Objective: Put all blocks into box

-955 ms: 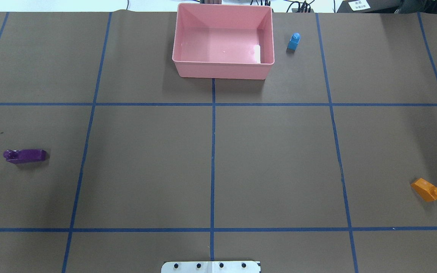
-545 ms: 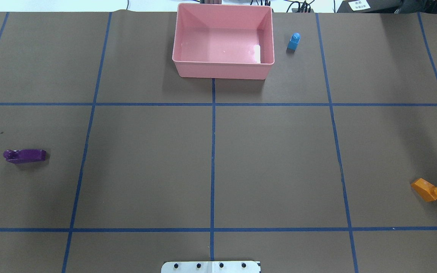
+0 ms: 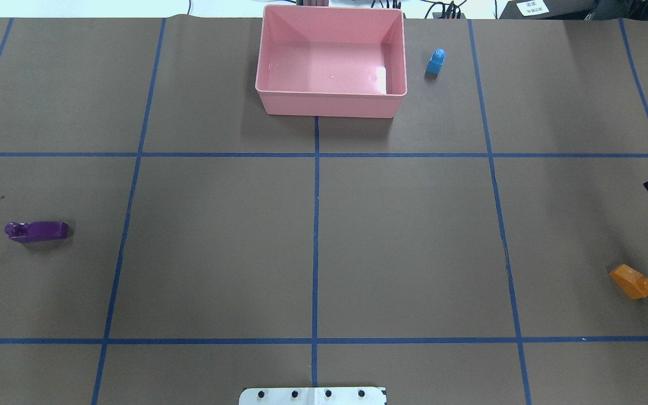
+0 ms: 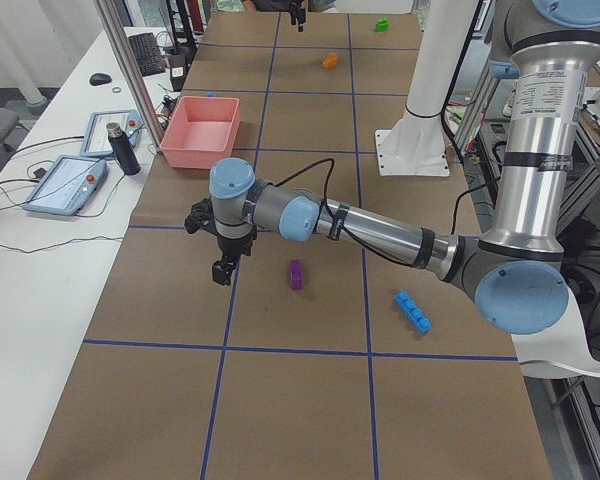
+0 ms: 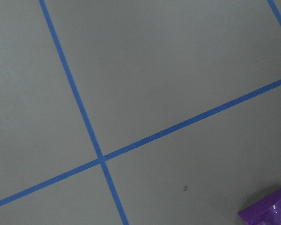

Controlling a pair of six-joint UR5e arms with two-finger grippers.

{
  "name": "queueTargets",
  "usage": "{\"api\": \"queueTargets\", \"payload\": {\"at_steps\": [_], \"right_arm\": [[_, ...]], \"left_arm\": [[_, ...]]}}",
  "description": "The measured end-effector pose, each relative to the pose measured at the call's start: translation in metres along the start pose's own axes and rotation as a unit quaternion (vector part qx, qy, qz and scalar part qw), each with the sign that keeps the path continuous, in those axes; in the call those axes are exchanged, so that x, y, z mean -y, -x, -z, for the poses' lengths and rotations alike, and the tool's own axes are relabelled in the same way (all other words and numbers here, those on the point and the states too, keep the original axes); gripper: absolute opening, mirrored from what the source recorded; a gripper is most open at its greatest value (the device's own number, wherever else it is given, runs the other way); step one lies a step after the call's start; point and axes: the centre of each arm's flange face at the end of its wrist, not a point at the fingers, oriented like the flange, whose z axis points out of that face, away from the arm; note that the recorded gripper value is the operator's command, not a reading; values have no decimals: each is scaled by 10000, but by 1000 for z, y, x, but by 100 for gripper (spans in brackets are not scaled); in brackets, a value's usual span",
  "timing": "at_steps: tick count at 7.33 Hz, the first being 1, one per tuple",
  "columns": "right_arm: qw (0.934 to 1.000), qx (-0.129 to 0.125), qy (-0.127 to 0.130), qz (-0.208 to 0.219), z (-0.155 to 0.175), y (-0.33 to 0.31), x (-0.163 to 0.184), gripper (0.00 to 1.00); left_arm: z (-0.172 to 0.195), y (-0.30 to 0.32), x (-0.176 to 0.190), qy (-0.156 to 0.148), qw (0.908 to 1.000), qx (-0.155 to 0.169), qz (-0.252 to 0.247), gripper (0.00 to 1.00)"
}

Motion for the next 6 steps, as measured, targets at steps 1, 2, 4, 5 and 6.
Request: {"api": "queueTargets", "payload": {"at_steps": [1,2,4,5,6], "right_arm": [[9996,14,243,171,-23,14,-13,100],[9982,14,532,283,-47,24,-30,100],[9935,-77,1058,410,-87,31,-57,100],[9912,-88,1249,435,-102,31,-64,100],[9890,-80,1398,466,-116,32,-69,100]], "left_arm": [[-3,-12,9,-6,10000,-40,69,100],[-4,-20,17,-16,10000,-64,74,100],[-3,-26,25,-45,9999,-80,47,100],[-2,-27,28,-56,9999,-81,35,100],[-2,-28,32,-69,9999,-83,22,100]]}}
